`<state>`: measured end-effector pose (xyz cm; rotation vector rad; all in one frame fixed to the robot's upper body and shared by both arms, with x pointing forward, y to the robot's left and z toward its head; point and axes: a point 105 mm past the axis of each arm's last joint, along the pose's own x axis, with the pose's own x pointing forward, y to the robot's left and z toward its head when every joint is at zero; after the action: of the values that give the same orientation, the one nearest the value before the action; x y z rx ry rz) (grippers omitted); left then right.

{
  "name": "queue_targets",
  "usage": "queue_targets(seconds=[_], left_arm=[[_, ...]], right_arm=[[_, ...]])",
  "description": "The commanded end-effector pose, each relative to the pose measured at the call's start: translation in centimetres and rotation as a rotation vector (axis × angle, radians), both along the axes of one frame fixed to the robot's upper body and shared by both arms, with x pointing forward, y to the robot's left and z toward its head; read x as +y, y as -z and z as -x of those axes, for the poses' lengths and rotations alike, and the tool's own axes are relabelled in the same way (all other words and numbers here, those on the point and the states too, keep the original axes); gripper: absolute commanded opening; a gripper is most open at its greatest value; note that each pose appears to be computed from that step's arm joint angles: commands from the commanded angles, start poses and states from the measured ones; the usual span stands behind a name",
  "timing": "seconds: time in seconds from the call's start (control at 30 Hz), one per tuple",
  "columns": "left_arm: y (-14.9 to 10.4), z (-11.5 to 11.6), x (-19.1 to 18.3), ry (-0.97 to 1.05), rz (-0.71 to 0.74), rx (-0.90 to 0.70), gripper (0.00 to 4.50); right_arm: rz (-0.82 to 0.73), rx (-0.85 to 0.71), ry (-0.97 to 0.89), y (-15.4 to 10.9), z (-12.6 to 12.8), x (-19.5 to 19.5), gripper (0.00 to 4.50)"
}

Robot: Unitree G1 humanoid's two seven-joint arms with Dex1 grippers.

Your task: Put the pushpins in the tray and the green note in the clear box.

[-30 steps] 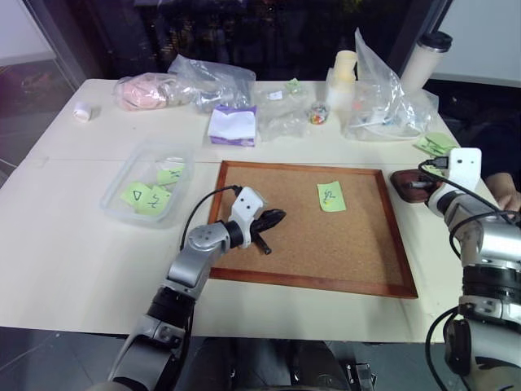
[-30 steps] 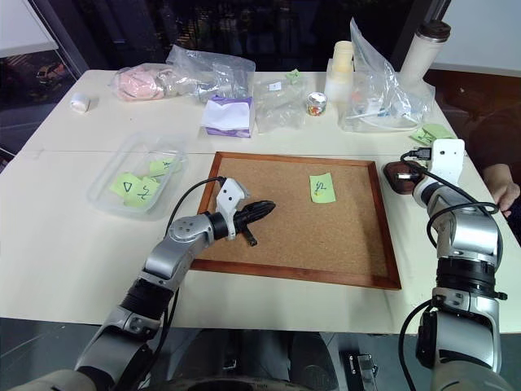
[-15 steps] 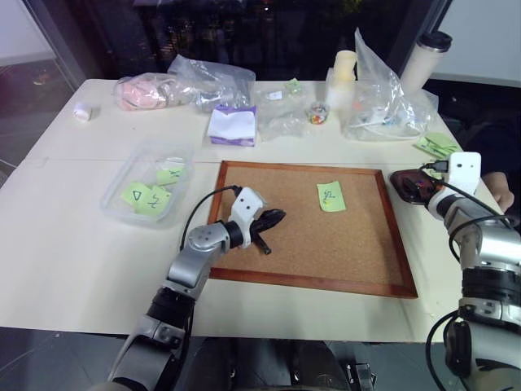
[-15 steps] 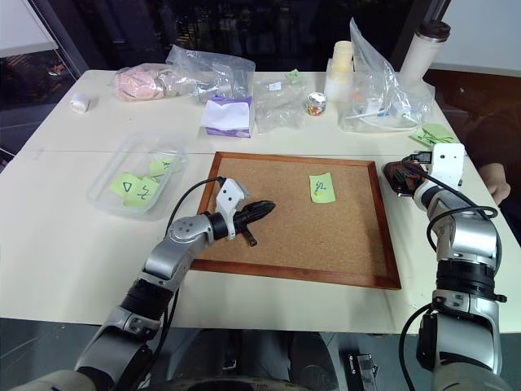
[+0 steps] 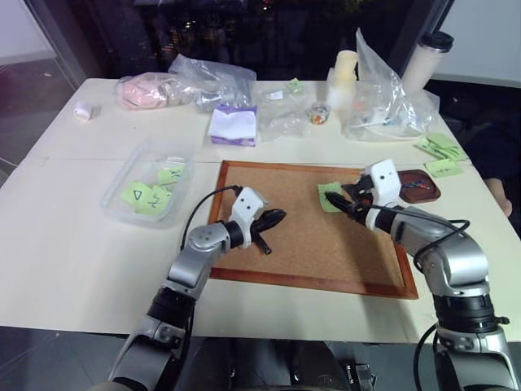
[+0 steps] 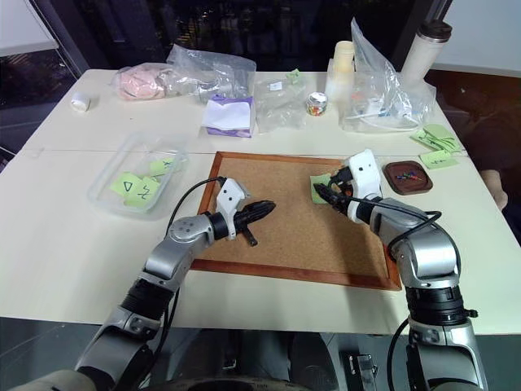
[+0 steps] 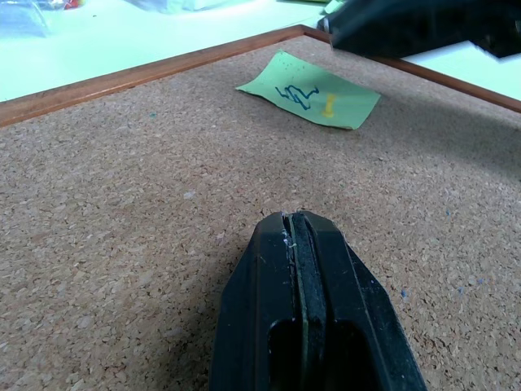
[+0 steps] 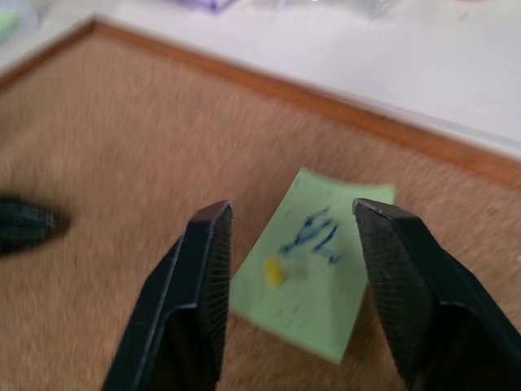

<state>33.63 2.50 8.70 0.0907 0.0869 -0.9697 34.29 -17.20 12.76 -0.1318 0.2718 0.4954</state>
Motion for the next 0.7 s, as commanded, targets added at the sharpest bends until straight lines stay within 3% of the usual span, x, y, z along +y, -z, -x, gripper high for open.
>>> queue_targets(seconds=[0.03, 0.27, 0.37, 0.5, 0.7], left_arm=[[1.4, -0.1, 0.9, -0.039, -0.029, 0.045, 0.00], [1.4, -0.1, 0.9, -0.042, -0.027, 0.044, 0.00], [1.4, -0.1, 0.9, -0.044, -0.027, 0.044, 0.00], [1.4, -0.1, 0.9, -0.047, -0.026, 0.043, 0.00], [1.4, -0.1, 0.9, -0.052, -0.025, 0.043, 0.00]], right_arm=[[0.024, -0.045, -0.014, -0.4, -0.2, 0.6, 2.69], [0.031, -0.042, -0.017, 0.2, -0.7, 0.9, 2.69], [0.036, -0.038, -0.021, 0.4, -0.8, 0.9, 1.84], [0.040, -0.026, -0.021, 1.0, -0.9, 0.8, 0.01], [0.032, -0.034, -0.035, 0.5, -0.7, 0.9, 0.01]])
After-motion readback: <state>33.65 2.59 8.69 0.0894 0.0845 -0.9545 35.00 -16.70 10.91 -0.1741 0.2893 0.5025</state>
